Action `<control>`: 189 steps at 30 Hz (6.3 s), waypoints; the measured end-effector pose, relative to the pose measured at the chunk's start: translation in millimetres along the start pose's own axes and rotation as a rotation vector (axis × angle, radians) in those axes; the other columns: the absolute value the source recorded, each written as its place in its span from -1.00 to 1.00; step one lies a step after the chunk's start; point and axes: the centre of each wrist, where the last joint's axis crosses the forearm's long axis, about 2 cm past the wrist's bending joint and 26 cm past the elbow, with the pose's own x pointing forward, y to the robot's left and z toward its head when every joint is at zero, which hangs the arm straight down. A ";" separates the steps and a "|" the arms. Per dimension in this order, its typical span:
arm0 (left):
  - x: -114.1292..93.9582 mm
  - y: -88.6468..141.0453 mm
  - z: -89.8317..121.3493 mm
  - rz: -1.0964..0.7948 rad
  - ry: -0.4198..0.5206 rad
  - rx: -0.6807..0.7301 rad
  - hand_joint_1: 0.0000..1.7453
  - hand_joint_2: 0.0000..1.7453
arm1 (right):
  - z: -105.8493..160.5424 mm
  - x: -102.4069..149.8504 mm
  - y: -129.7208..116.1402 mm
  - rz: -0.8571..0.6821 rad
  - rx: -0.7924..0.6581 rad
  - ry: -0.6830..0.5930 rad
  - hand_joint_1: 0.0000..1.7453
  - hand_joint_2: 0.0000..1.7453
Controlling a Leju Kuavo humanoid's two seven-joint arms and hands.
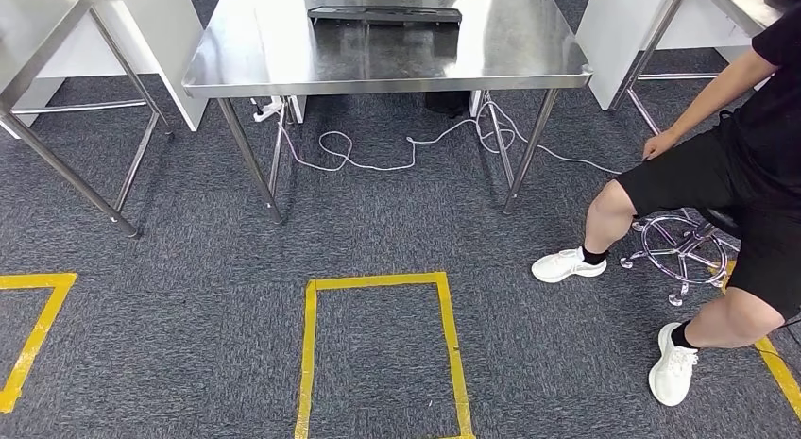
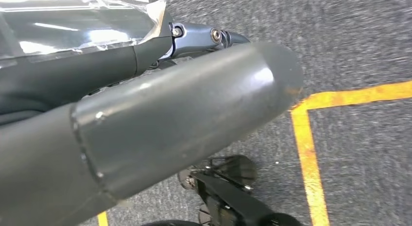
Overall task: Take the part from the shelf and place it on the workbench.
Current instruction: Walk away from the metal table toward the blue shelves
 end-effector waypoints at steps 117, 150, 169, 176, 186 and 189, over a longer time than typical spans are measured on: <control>2.4 -9.0 1.5 -0.090 -0.014 -0.021 -1.00 -1.00 | 2.6 -4.9 8.7 0.020 0.000 0.068 -1.00 -1.00; -2.7 -7.9 4.0 -0.093 -0.019 -0.028 -1.00 -1.00 | 5.1 -5.9 17.9 0.014 0.018 0.079 -1.00 -1.00; -1.7 -11.2 4.5 -0.089 -0.014 -0.034 -1.00 -1.00 | 4.6 -5.0 16.5 0.018 0.016 0.089 -1.00 -1.00; 2.8 -13.0 2.4 -0.086 -0.023 -0.035 -1.00 -1.00 | 4.2 -5.7 14.8 0.018 0.013 0.091 -1.00 -1.00; -3.2 -13.6 6.1 -0.094 -0.013 -0.040 -1.00 -1.00 | 4.6 -7.3 15.4 0.018 0.013 0.104 -1.00 -1.00; -4.8 -14.2 7.2 -0.107 -0.010 -0.047 -1.00 -1.00 | 5.0 -6.8 17.0 0.014 0.011 0.128 -1.00 -1.00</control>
